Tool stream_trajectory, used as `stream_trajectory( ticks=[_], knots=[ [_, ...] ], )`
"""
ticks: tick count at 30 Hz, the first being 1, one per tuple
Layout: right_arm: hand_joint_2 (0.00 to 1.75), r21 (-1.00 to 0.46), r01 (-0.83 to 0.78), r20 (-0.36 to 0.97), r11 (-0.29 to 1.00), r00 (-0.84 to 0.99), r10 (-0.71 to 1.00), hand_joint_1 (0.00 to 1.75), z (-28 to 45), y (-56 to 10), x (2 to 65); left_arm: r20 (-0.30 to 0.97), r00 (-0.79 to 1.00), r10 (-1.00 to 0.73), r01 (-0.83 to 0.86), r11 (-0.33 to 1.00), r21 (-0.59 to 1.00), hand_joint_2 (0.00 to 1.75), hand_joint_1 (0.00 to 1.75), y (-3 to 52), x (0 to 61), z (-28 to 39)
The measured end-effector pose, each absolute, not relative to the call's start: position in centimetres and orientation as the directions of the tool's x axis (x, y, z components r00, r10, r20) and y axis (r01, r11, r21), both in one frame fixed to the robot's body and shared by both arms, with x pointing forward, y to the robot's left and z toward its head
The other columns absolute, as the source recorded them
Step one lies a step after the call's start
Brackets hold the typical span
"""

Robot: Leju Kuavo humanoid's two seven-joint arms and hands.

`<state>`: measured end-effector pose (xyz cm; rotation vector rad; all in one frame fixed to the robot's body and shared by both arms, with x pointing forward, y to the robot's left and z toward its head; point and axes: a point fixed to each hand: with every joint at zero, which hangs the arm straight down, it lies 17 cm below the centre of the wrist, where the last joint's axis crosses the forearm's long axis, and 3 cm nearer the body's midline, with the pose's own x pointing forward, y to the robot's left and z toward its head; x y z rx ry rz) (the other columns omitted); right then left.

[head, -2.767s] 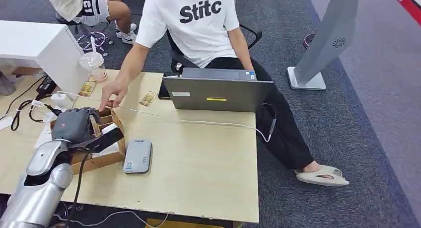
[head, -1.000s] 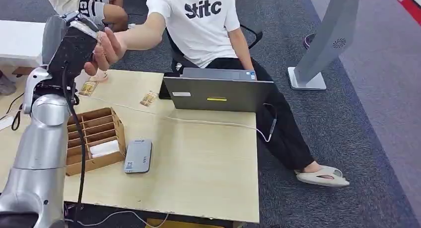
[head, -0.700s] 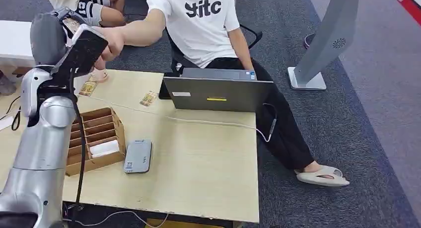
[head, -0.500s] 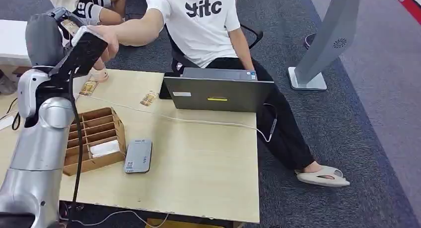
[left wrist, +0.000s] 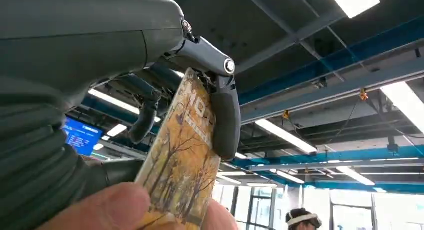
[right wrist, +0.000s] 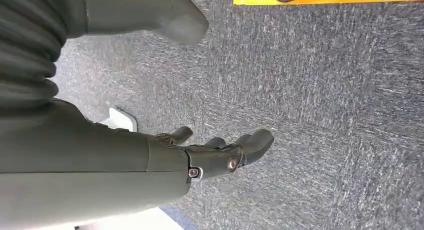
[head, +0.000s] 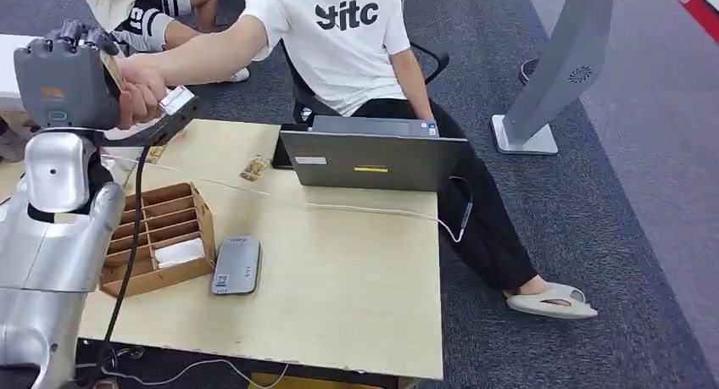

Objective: Pass the card to the sensor for recognition and then transmit it.

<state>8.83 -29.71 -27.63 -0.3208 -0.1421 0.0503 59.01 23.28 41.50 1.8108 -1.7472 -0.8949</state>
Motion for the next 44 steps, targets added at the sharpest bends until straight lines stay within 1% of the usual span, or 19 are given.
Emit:
stream_trajectory(
  ticks=[9, 14, 18, 26, 30, 34, 37, 39, 41, 42, 44],
  knots=[
    [1.75, -0.316, -0.013, 0.127, 0.949, 0.990, 0.055, 0.00, -27.7, -29.8, 8.6, -0.145, 0.011, -0.989, -0.647, -0.118, 0.753, 1.75, 0.00, 25.0, 59.9, 39.3],
    [1.75, -0.315, -0.006, 0.127, 0.949, 0.991, 0.048, 0.00, -27.7, -29.8, 8.6, -0.150, -0.002, -0.989, -0.657, -0.112, 0.746, 1.75, 0.00, 25.3, 59.5, 38.6],
    [1.75, -0.314, 0.000, 0.125, 0.950, 0.991, 0.041, 0.00, -27.7, -29.8, 8.5, -0.154, -0.015, -0.988, -0.653, -0.107, 0.750, 1.75, 0.00, 26.2, 58.8, 36.5],
    [1.75, -0.311, 0.025, 0.129, 0.950, 0.991, 0.016, 0.00, -27.7, -29.7, 8.3, -0.139, -0.028, -0.990, -0.653, -0.086, 0.752, 1.75, 0.00, 28.1, 55.4, 32.3],
    [1.75, -0.312, 0.034, 0.130, 0.950, 0.991, 0.007, 0.00, -27.7, -29.7, 8.3, -0.139, -0.034, -0.990, -0.657, -0.083, 0.749, 1.75, 0.00, 28.7, 54.0, 31.2],
    [1.75, -0.307, 0.072, 0.134, 0.949, 0.990, -0.032, 0.00, -27.7, -29.5, 8.2, -0.124, -0.054, -0.991, -0.690, -0.053, 0.721, 1.75, 0.00, 29.2, 50.2, 28.9],
    [1.75, -0.310, 0.110, 0.129, 0.944, 0.989, -0.073, 0.00, -27.7, -29.6, 7.7, -0.075, -0.097, -0.992, -0.693, 0.013, 0.721, 1.75, 0.00, 29.7, 44.6, 26.3],
    [1.75, -0.316, 0.132, 0.118, 0.940, 0.988, -0.099, 0.00, -27.8, -29.6, 7.1, 0.000, -0.205, -0.979, -0.685, 0.143, 0.715, 1.75, 0.00, 29.1, 40.5, 25.4],
    [1.75, -0.321, 0.152, 0.107, 0.935, 0.987, -0.123, 0.00, -27.8, -29.6, 6.4, 0.131, -0.280, -0.951, -0.714, 0.298, 0.633, 1.75, 0.00, 30.8, 36.2, 25.7],
    [1.75, -0.323, 0.162, 0.106, 0.933, 0.985, -0.135, 0.00, -27.8, -29.5, 6.3, 0.210, -0.261, -0.942, -0.738, 0.335, 0.586, 1.75, 0.00, 33.2, 34.1, 25.4],
    [1.75, -0.329, 0.183, 0.110, 0.926, 0.982, -0.155, 0.00, -27.8, -29.5, 6.0, 0.411, -0.154, -0.899, -0.780, 0.366, 0.508, 1.75, 0.00, 39.4, 30.1, 23.7]
  ],
)
